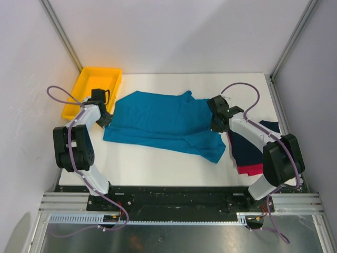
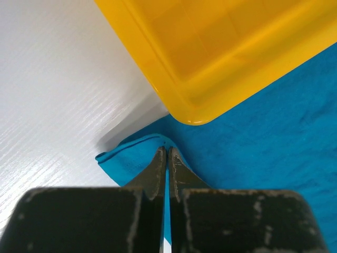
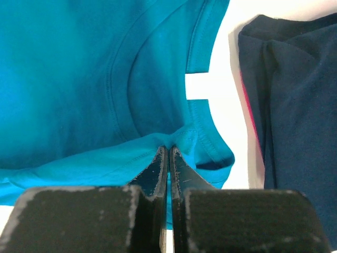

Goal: Fold and stack the t-shirts
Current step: Fold the flattened tshirt in 1/3 of the way

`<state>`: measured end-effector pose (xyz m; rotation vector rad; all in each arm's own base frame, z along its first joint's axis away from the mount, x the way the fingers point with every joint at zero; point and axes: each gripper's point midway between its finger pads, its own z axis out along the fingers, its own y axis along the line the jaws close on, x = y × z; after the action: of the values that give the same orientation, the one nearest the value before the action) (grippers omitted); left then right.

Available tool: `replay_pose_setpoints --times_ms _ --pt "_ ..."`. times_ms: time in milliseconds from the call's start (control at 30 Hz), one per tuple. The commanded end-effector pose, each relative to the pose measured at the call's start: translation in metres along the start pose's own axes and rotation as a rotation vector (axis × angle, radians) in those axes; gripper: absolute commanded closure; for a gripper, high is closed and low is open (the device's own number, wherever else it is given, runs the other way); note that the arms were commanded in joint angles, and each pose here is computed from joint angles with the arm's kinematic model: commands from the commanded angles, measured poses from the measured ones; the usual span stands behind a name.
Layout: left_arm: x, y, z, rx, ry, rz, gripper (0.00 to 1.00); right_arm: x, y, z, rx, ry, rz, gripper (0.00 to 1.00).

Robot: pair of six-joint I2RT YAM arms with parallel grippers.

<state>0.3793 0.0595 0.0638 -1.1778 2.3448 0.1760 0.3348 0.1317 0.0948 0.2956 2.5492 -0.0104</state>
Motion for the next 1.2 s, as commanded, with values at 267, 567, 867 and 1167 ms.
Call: replay_pose_setpoints --times_ms 267,567,867,1167 --pt "-0.018 -0.005 -0.008 0.041 -0.048 -0.046 1.0 -0.013 -0.007 0.001 0.029 -0.025 0.002 1.0" --pt "-0.016 -0.015 -0.001 0.07 -0.026 -0.021 1.0 -0.019 0.007 0.003 -0.028 -0.038 -0.005 1.0" --pt "-0.016 -0.023 0.007 0.082 -0.008 -0.005 1.0 -0.04 0.025 0.004 -0.049 -0.067 -0.028 1.0" --pt "-0.013 -0.022 0.011 0.076 0.002 0.0 1.0 -0.053 0.054 0.01 -0.046 -0.077 -0.096 1.0"
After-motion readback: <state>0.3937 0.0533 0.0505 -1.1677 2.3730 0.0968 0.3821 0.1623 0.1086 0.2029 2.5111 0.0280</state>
